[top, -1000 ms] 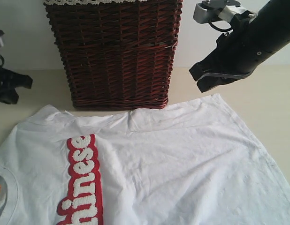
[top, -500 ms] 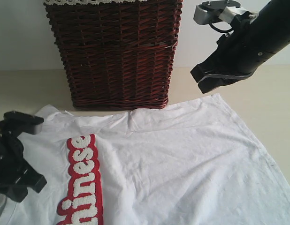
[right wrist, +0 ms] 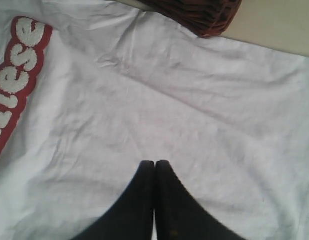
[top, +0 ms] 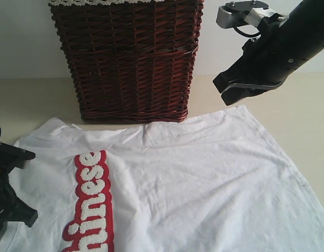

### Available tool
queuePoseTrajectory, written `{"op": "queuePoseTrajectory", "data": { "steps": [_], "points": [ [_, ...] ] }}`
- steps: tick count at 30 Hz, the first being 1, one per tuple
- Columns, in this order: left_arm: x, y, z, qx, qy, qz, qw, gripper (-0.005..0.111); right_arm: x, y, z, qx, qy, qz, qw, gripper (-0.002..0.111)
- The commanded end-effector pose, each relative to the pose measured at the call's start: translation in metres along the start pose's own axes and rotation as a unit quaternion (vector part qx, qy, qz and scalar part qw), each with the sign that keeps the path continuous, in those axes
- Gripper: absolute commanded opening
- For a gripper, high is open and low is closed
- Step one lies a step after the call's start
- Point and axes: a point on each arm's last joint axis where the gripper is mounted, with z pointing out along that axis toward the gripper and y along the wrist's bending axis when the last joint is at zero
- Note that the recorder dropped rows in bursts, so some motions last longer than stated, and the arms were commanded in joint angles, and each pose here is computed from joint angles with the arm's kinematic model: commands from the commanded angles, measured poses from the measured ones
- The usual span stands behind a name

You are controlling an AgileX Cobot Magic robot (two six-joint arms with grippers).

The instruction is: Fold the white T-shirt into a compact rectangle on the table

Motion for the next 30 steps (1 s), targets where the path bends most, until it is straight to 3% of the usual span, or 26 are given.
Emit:
{"op": "queuePoseTrajectory", "data": {
  "steps": [1,10,15,22,25,30],
  "points": [
    [-0.01,0.009,0.012,-0.005,-0.003,-0.018,1.0,0.0,-0.002,0.0,-0.004,0.001,-0.007,-0.004,1.0,0.0],
    [-0.035,0.052,0.015,-0.005,-0.023,-0.103,0.994,0.0,-0.003,-0.001,-0.004,0.004,-0.013,-0.004,1.0,0.0],
    [-0.053,0.065,0.004,-0.006,-0.07,-0.105,0.992,0.0,-0.004,-0.002,-0.004,0.01,-0.02,-0.006,1.0,0.0],
    [-0.07,0.077,-0.012,-0.03,-0.099,-0.077,0.992,0.0,-0.003,-0.005,-0.002,0.023,-0.011,-0.019,0.999,0.0],
    [-0.077,0.08,-0.026,-0.025,-0.113,-0.093,0.989,0.0,0.0,-0.009,0.006,0.032,0.011,-0.027,0.999,0.0],
    [-0.078,0.063,-0.058,0.023,-0.174,-0.084,0.981,0.0,0.011,-0.021,0.039,0.041,0.065,-0.025,0.997,0.0]
  ]
}}
